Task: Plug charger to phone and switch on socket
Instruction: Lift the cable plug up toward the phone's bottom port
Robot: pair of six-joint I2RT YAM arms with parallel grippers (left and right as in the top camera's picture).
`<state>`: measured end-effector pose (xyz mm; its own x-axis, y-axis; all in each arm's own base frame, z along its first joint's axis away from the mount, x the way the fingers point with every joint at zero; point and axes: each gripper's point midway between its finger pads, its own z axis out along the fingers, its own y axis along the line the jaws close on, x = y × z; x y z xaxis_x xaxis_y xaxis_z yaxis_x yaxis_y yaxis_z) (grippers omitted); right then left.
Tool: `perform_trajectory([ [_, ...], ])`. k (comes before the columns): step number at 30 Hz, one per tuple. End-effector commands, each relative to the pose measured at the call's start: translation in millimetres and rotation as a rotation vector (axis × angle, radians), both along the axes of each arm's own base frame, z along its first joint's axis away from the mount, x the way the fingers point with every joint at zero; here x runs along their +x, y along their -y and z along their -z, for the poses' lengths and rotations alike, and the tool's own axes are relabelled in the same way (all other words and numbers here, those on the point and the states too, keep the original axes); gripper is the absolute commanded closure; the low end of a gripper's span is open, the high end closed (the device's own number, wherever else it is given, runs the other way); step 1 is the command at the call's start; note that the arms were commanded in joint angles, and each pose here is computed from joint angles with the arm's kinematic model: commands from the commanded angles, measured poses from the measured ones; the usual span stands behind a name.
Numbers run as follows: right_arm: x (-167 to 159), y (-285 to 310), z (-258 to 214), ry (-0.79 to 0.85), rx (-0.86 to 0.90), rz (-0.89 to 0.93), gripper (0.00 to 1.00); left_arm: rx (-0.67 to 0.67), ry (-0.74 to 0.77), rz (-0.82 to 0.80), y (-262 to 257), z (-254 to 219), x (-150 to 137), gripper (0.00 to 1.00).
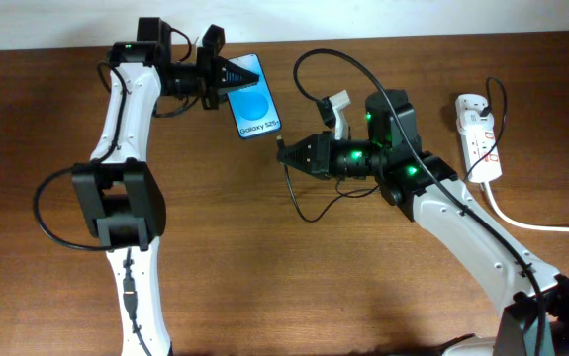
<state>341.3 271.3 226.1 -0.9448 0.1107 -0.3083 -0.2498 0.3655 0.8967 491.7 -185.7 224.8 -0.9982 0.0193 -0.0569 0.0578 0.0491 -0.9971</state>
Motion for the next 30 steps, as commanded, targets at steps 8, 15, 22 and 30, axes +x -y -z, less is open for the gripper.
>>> perform_trajectory([
  [8, -1, -9, 20, -0.039, -0.01, -0.03, 0.96, -0.054, 0.025, 0.028, 7, -17, -4, 1.0],
  [15, -3, -15, 23, -0.018, -0.028, -0.036, 0.96, -0.055, 0.036, 0.044, 15, -17, -6, 1.0],
  [22, 0, -16, 17, 0.017, -0.014, -0.035, 0.96, -0.053, 0.039, 0.058, 22, -17, -9, 1.0],
  [30, 1, -16, 18, 0.022, -0.018, -0.034, 0.96, -0.054, 0.047, 0.06, 23, -17, -9, 1.0],
])
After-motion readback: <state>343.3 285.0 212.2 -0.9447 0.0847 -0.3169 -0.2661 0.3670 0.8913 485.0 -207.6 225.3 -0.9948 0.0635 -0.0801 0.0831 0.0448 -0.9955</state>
